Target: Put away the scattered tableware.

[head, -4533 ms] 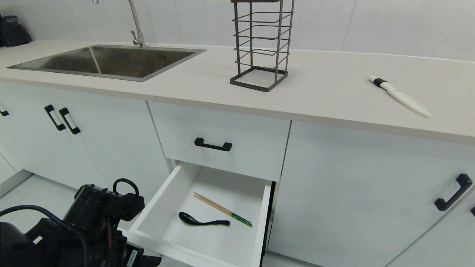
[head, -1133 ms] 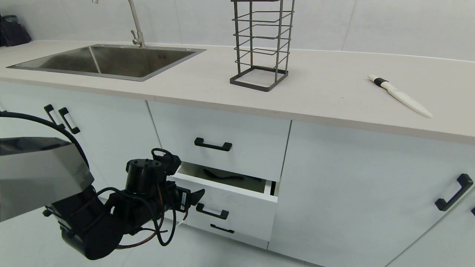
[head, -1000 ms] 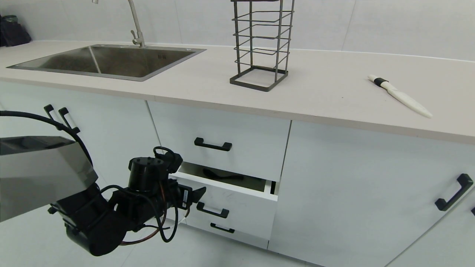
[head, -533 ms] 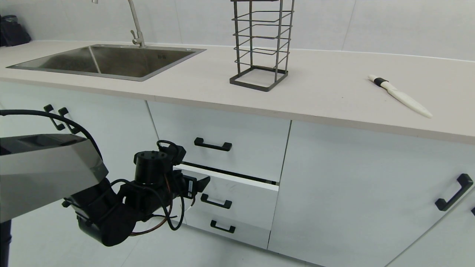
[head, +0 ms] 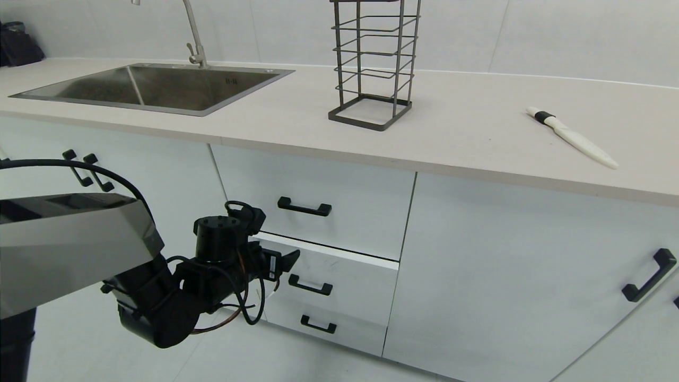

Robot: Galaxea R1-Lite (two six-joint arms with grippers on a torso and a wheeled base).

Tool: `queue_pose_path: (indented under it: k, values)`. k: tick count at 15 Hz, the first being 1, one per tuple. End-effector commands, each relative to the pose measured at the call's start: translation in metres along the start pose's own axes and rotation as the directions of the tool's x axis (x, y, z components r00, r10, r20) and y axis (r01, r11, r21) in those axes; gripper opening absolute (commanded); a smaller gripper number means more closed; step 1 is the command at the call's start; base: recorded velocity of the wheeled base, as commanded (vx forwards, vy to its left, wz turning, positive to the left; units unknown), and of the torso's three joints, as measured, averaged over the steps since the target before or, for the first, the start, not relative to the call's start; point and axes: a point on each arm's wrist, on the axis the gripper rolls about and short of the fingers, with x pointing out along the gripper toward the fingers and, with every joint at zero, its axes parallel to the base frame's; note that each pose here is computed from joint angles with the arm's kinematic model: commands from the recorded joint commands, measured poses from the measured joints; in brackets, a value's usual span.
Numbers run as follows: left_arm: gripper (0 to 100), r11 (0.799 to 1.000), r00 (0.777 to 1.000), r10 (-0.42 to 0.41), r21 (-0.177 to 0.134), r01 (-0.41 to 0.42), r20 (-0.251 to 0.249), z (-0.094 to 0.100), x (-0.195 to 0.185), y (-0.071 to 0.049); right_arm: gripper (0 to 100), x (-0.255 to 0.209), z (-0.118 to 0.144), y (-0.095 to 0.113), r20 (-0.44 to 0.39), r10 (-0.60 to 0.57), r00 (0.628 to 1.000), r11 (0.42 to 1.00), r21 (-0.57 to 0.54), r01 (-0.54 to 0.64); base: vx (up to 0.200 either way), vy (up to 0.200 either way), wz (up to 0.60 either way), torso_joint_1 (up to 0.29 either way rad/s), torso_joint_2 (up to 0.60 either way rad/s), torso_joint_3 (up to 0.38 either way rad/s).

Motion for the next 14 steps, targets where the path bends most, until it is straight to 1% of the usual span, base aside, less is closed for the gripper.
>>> queue_pose_path:
  k: [1,4,5,7,8,11,12,13,14]
  values:
    - [100,1.0,1.0,-0.001,0.0,0.001,0.004,0.0,0.003,0.001,100,0.0,0.0,0.0,-0.001,0.001,1.0,1.0,0.0,-0.001,0.0,0.0,0.0,0.0,0.0,0.0]
    - [100,1.0,1.0,-0.007,0.001,0.007,0.028,0.004,0.008,0.001,100,0.0,0.0,0.0,-0.001,0.001,1.0,1.0,0.0,-0.001,0.0,0.0,0.0,0.0,0.0,0.0]
    - [100,1.0,0.999,-0.001,-0.002,0.001,0.033,0.005,0.009,0.004,100,0.0,0.0,0.0,-0.001,0.001,1.0,1.0,0.0,-0.001,0.0,0.0,0.0,0.0,0.0,0.0]
    - [100,1.0,1.0,0.003,-0.002,-0.003,0.024,0.003,0.01,0.005,100,0.0,0.0,0.0,-0.001,0.001,1.0,1.0,0.0,-0.001,0.0,0.0,0.0,0.0,0.0,0.0]
    - [100,1.0,1.0,0.001,-0.001,-0.001,0.027,0.002,0.01,0.005,100,0.0,0.0,0.0,-0.001,0.001,1.0,1.0,0.0,-0.001,0.0,0.0,0.0,0.0,0.0,0.0]
    - [100,1.0,0.999,-0.021,0.003,0.021,0.044,0.001,-0.001,-0.003,100,0.0,0.0,0.0,-0.001,0.001,1.0,1.0,0.0,-0.001,0.0,0.0,0.0,0.0,0.0,0.0]
    - [100,1.0,0.999,-0.023,0.004,0.022,0.044,0.0,-0.002,-0.003,100,0.0,0.0,0.0,-0.001,0.001,1.0,1.0,0.0,-0.001,0.0,0.0,0.0,0.0,0.0,0.0]
    - [100,0.999,0.996,-0.04,0.008,0.04,0.079,0.001,-0.023,-0.008,100,0.0,0.0,0.0,-0.001,0.001,1.0,1.0,0.0,-0.001,0.0,0.0,0.0,0.0,0.0,0.0]
    - [100,0.999,0.995,-0.047,0.01,0.046,0.09,0.001,-0.032,-0.01,100,0.0,0.0,0.0,-0.001,0.001,1.0,1.0,0.0,-0.001,0.0,0.0,0.0,0.0,0.0,0.0]
